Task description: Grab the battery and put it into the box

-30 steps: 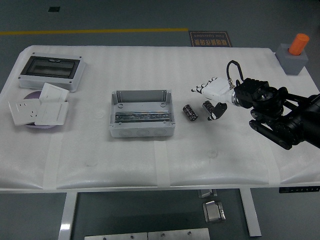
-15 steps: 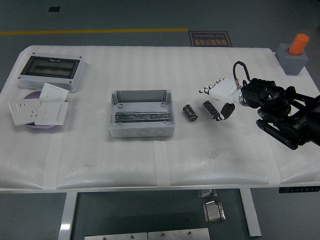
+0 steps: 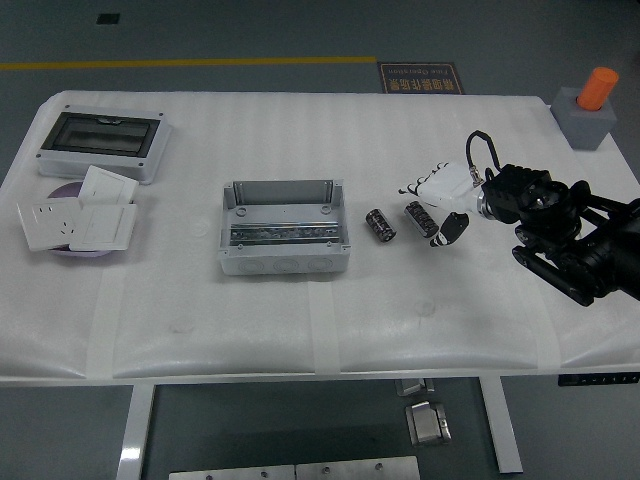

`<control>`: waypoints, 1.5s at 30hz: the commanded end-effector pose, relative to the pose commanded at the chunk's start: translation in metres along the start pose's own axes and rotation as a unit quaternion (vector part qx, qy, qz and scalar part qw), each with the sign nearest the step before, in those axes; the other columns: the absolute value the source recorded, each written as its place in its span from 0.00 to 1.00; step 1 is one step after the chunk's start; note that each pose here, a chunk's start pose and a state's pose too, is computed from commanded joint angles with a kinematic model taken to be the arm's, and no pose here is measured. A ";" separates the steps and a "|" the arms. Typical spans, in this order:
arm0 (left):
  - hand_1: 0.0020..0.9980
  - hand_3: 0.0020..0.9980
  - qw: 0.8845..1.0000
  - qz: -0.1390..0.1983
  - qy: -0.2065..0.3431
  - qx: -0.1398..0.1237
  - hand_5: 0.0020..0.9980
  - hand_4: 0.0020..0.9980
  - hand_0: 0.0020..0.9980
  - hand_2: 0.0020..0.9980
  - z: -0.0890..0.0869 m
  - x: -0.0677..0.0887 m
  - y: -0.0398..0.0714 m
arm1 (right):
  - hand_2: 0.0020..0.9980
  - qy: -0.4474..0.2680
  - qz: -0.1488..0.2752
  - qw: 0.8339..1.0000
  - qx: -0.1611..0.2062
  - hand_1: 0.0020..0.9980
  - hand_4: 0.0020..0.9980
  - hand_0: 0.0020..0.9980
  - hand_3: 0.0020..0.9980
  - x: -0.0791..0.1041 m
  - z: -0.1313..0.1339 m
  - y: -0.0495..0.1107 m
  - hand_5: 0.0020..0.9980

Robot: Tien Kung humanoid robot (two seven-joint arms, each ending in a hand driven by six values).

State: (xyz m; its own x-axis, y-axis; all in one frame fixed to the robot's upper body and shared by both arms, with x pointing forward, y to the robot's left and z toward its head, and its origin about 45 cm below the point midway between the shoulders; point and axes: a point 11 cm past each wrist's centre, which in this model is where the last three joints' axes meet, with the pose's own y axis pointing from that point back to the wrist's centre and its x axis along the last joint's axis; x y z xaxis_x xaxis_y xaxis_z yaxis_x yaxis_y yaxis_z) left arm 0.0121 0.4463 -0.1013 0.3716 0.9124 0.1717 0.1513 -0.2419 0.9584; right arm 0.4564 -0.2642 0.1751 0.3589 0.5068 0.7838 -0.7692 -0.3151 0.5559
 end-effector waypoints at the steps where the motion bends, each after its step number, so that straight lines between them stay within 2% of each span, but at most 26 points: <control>1: 0.65 0.50 1.000 0.000 0.000 -0.001 0.47 0.43 0.61 0.44 0.000 0.000 0.000 | 0.79 0.001 0.001 1.000 0.000 0.73 0.72 0.88 0.87 0.000 0.000 0.000 0.20; 6: 0.65 0.50 1.000 -0.001 0.000 -0.003 0.47 0.43 0.61 0.44 0.001 -0.001 0.000 | 0.79 -0.001 0.004 1.000 0.000 0.73 0.72 0.88 0.87 -0.001 0.000 0.000 0.20; 7: 0.65 0.50 1.000 -0.001 0.000 -0.004 0.47 0.43 0.61 0.44 0.001 -0.001 0.000 | 0.77 -0.002 0.005 1.000 0.000 0.72 0.66 0.86 0.85 -0.002 0.000 0.000 0.18; 12: 0.65 0.50 1.000 -0.002 -0.001 -0.005 0.47 0.43 0.61 0.44 0.001 -0.002 0.000 | 0.77 -0.009 0.006 1.000 -0.001 0.72 0.66 0.86 0.85 -0.006 -0.001 0.000 0.18; 13: 0.65 0.50 1.000 -0.002 0.000 -0.005 0.47 0.44 0.61 0.44 0.002 -0.003 0.000 | 0.75 -0.011 0.006 1.000 -0.002 0.71 0.55 0.84 0.77 -0.006 -0.001 0.000 0.14; 22: 0.65 0.50 1.000 -0.002 -0.001 -0.008 0.48 0.44 0.61 0.44 0.003 -0.003 -0.001 | 0.74 -0.016 0.009 1.000 0.004 0.70 0.53 0.84 0.77 -0.009 -0.007 -0.002 0.13; 30: 0.65 0.50 1.000 0.001 -0.004 -0.008 0.48 0.44 0.61 0.44 0.001 -0.003 -0.001 | 0.73 -0.018 0.028 0.999 0.006 0.70 0.50 0.84 0.75 0.002 -0.007 0.000 0.12; 31: 0.65 0.50 1.000 0.001 -0.005 -0.008 0.48 0.44 0.61 0.44 0.001 -0.003 -0.001 | 0.70 -0.019 0.032 0.999 0.006 0.69 0.49 0.83 0.73 0.004 -0.007 0.001 0.13; 33: 0.65 0.50 1.000 0.002 -0.005 -0.008 0.48 0.44 0.61 0.44 0.001 -0.003 -0.001 | 0.70 -0.022 0.039 0.999 0.006 0.69 0.49 0.83 0.73 0.007 -0.007 0.002 0.13; 41: 0.65 0.50 1.000 0.000 0.001 -0.004 0.48 0.44 0.61 0.44 -0.002 -0.006 -0.002 | 0.66 -0.067 0.094 0.993 -0.015 0.67 0.49 0.83 0.70 0.001 -0.007 0.017 0.13; 45: 0.65 0.50 1.000 -0.001 0.003 0.001 0.48 0.43 0.61 0.44 -0.007 -0.008 -0.003 | 0.65 -0.116 0.169 0.979 -0.022 0.67 0.49 0.82 0.69 0.028 -0.007 0.029 0.12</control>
State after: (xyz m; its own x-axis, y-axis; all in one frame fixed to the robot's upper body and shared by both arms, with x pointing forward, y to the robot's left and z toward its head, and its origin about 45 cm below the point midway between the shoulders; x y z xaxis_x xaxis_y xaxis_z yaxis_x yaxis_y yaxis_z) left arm 0.0023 0.4417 -0.1041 0.3658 0.9150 0.1703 0.1551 -0.2403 0.9582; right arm 0.4408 -0.2535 0.2110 0.1858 0.1826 0.9655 -0.8845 -0.3969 0.2453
